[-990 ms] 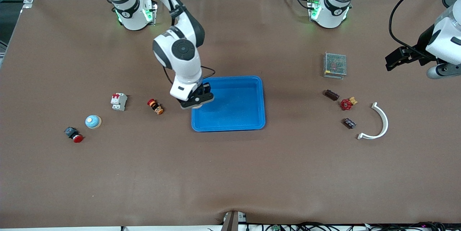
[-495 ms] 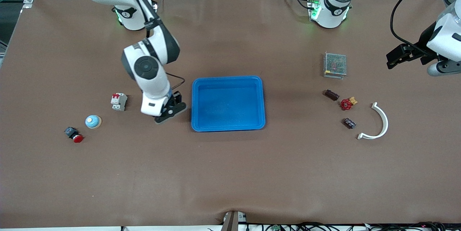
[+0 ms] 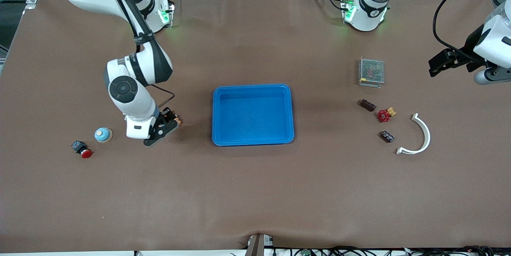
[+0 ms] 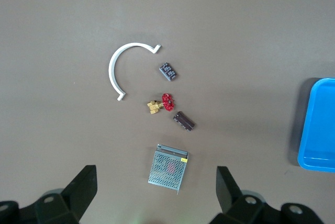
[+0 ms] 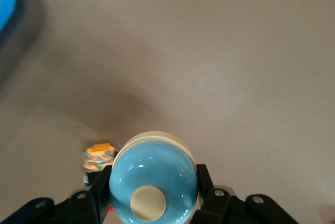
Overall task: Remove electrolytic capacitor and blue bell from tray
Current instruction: 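Lower the bell beside the first bell and open the right gripper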
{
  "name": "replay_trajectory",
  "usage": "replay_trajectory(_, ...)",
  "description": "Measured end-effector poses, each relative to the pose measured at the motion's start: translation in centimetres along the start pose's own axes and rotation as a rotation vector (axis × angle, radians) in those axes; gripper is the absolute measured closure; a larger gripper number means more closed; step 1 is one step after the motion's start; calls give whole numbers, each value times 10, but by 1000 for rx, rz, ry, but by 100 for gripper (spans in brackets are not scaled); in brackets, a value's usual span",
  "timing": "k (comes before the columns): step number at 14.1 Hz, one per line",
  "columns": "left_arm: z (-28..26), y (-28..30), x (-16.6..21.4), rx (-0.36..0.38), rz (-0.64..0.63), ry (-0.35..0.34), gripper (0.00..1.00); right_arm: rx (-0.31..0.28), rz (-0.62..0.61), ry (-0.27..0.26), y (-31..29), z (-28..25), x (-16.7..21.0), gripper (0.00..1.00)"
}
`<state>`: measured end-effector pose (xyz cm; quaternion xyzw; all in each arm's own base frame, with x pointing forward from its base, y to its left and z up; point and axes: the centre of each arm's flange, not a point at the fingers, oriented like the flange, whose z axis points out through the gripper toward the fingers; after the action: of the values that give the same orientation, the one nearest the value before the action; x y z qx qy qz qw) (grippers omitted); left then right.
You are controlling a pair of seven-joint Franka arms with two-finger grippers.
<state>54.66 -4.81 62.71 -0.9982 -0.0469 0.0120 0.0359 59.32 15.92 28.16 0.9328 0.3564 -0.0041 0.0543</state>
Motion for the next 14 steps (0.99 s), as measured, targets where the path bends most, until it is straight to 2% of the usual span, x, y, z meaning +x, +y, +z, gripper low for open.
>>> replay_trajectory(4,-1,-1,1,-1,-2,7,0,-15,-38,43,25,15,-19,33)
replay_trajectory(9,-1,-1,1,-2,-2,8,0,-16,-53,54,35,42,-31,33)
replay_trajectory(14,-1,-1,1,-2,-2,8,0,-24,-59,90,29,88,-40,33)
